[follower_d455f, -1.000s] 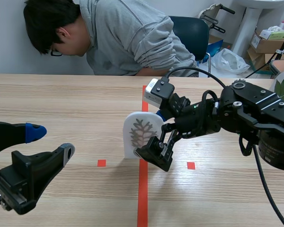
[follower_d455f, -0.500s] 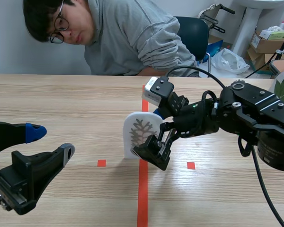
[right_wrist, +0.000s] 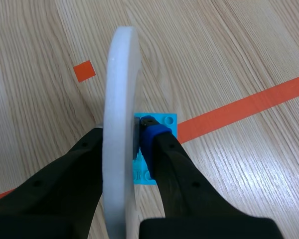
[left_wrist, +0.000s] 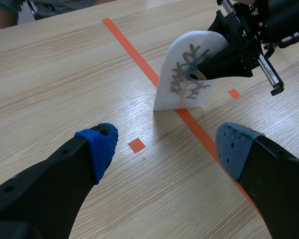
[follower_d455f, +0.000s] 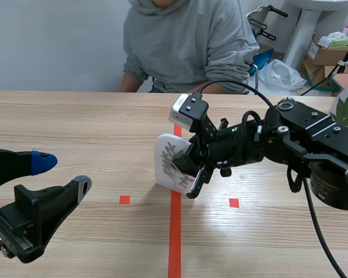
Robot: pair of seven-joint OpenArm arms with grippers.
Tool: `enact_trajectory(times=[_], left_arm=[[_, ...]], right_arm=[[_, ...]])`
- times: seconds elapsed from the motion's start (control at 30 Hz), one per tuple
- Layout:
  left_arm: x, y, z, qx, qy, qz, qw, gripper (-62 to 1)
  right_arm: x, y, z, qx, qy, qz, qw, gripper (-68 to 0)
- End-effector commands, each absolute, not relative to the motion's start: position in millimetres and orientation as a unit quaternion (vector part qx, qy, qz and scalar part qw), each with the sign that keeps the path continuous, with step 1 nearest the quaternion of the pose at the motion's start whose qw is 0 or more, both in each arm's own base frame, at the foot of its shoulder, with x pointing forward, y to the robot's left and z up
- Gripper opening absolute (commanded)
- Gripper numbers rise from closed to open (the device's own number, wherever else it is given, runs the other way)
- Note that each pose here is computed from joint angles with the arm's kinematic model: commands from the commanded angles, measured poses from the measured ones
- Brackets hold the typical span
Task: Do the leaf sorting experiment
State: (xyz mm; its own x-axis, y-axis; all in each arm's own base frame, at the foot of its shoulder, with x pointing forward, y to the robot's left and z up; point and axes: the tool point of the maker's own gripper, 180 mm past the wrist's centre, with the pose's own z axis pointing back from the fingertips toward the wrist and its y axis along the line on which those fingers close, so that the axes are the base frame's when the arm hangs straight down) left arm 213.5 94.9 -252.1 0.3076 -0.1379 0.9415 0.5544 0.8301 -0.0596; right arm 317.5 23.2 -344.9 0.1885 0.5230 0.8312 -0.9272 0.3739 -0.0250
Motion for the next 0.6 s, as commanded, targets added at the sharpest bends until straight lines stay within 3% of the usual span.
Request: enact_trajectory(times=[0.0, 0.27, 0.57], left_arm=[[215, 95, -246, -0.193, -0.557, -0.215, 0.779, -17.2], [215, 95, -246, -0.193, -0.557, -0.215, 0.779, -17.2], [215, 95, -246, -0.193, -0.555, -0.216, 0.78, -17.2]], right_arm=[[326, 25, -331, 0.255, -0.417, 0.495, 0.719, -66.7], [336, 22, -320, 0.236, -0.438, 0.482, 0.721, -66.7], [349, -16, -320, 0.185, -0.456, 0.4, 0.773, -66.7]])
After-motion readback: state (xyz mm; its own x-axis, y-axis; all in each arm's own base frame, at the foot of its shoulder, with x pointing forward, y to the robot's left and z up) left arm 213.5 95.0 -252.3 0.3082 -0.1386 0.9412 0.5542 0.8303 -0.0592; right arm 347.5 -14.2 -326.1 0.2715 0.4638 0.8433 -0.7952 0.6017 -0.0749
